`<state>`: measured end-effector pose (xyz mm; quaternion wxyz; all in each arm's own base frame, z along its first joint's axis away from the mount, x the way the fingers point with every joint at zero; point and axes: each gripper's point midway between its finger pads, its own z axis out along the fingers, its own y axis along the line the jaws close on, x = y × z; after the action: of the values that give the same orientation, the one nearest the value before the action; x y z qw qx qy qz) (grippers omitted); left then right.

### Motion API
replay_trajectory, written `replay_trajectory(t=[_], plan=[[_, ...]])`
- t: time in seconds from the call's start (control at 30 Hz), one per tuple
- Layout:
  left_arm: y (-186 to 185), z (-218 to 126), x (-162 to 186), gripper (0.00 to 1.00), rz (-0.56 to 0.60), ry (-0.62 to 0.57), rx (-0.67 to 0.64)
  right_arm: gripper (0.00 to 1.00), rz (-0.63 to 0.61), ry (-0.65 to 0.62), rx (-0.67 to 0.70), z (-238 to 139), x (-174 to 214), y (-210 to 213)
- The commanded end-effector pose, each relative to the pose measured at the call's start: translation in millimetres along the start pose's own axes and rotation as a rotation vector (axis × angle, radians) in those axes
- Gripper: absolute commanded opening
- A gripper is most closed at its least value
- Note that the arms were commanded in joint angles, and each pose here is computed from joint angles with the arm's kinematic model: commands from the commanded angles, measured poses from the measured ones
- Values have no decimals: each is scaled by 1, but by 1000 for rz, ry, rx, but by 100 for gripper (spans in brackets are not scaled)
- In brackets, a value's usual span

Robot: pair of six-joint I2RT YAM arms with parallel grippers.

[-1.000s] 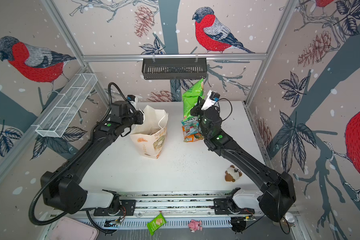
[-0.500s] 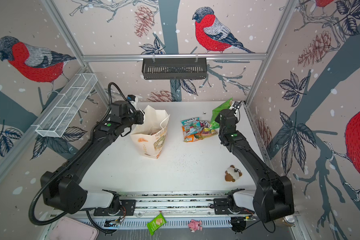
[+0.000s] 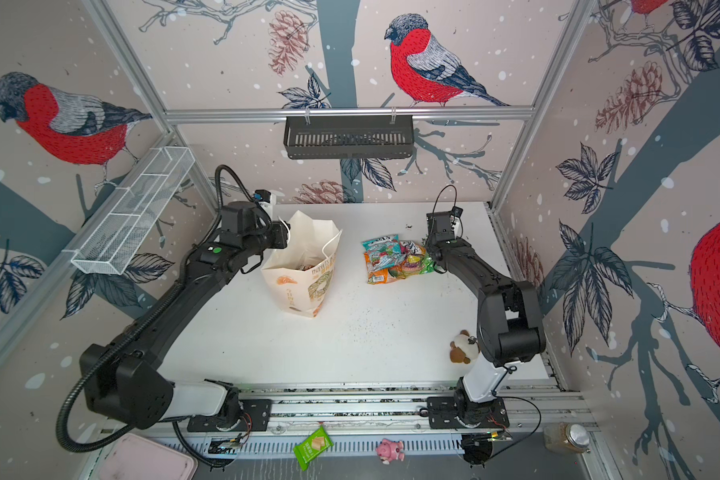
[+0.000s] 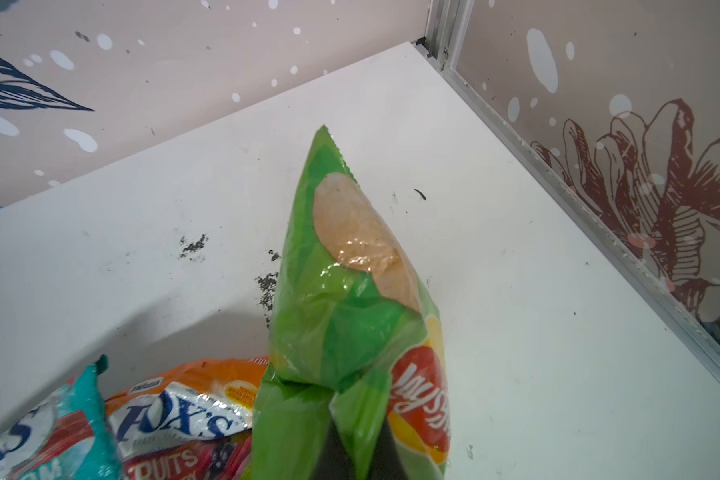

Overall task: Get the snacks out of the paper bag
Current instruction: 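Carry the green Lay's pack past the snack pile and lower it with the right gripper, then open the right gripper to release the green pack beside the packets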

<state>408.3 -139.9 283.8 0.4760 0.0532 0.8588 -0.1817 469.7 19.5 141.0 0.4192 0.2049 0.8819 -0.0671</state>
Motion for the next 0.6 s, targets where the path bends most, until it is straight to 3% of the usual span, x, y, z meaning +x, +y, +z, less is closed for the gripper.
replay_trajectory(t=[0.0, 0.2, 0.37, 0.57], plan=[[-3, -4, -15, 0, 5, -61, 8, 25, -30, 45, 28, 7, 11, -3], [-1, -2, -13, 0, 7, -52, 4, 72, -53, 25, -14, -3, 10, 8], [1, -2, -15, 0, 0, -57, 4, 91, -69, -39, -84, -34, -1, 22], [11, -3, -17, 0, -5, -61, -25, 100, -74, -119, -223, -79, -12, 45]])
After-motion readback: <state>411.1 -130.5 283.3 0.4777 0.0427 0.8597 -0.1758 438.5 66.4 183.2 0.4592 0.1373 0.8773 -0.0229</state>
